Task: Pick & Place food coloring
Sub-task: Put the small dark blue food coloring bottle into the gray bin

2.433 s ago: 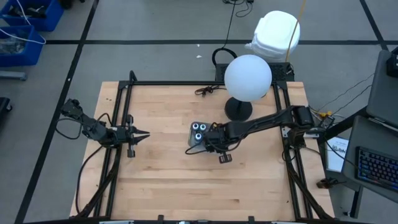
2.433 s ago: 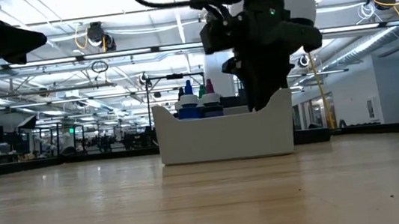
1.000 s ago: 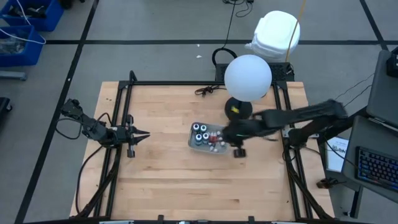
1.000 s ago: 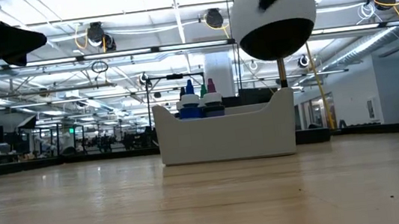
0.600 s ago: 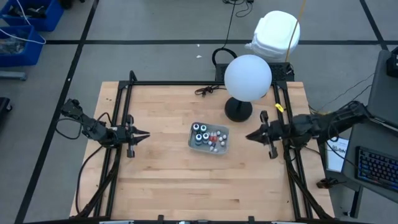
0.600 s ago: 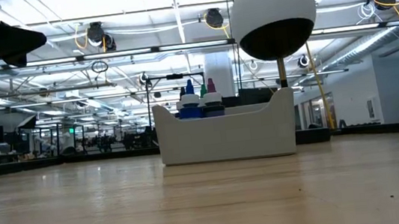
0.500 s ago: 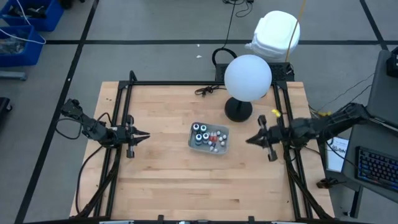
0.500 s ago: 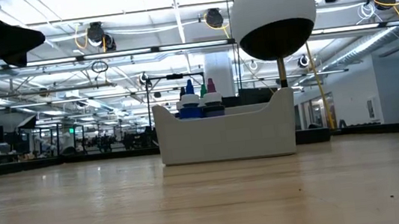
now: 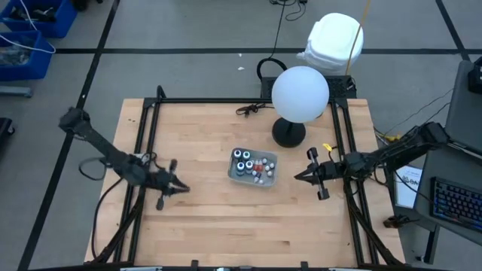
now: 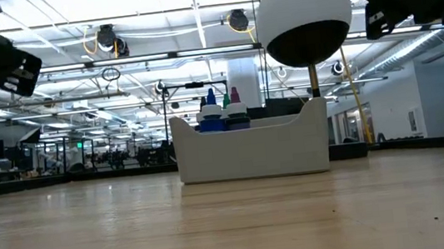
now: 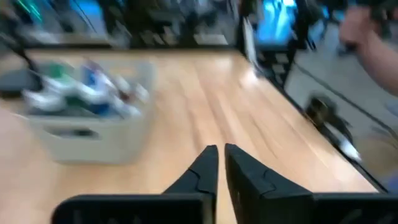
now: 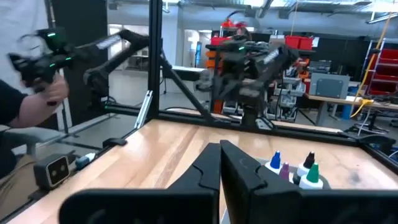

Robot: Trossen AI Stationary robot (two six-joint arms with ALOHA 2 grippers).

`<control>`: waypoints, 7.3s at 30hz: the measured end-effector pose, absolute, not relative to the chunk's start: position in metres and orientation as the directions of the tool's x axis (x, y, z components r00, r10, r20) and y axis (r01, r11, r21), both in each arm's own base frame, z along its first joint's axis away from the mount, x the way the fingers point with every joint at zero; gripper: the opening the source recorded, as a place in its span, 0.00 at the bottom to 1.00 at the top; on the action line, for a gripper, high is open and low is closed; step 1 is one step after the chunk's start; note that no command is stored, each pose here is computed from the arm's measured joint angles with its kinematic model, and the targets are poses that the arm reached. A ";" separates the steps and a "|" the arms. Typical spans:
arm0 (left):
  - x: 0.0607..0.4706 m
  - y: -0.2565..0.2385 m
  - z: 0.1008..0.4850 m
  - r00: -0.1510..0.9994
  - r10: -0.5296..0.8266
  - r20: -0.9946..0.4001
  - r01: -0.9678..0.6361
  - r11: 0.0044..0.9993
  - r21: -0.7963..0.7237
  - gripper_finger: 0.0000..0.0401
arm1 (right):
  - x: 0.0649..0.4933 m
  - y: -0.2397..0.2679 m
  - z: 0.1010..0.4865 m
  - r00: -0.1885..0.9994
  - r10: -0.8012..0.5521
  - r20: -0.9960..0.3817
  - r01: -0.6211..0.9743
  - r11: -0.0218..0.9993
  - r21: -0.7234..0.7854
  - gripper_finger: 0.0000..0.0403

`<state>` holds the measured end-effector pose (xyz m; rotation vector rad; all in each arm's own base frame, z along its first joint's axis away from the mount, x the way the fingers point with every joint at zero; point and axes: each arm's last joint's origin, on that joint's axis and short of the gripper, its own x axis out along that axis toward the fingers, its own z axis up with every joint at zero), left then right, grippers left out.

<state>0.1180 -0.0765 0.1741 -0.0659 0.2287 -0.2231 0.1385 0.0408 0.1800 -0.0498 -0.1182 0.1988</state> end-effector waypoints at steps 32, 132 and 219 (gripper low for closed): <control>0.294 -0.365 0.166 0.629 -0.138 -0.765 0.264 0.963 0.043 0.60 | 0.149 0.046 0.171 0.974 0.211 0.080 -0.213 0.977 0.016 0.00; 0.341 -0.217 0.263 0.520 0.115 -0.847 0.204 0.946 0.253 0.16 | 0.285 0.189 0.188 0.983 -0.065 -0.169 -0.076 0.699 -0.711 0.24; 0.308 -0.263 0.328 0.878 0.164 -0.450 0.330 0.475 0.816 0.53 | 0.288 0.221 0.238 0.972 0.141 0.186 -0.039 0.885 -0.464 0.13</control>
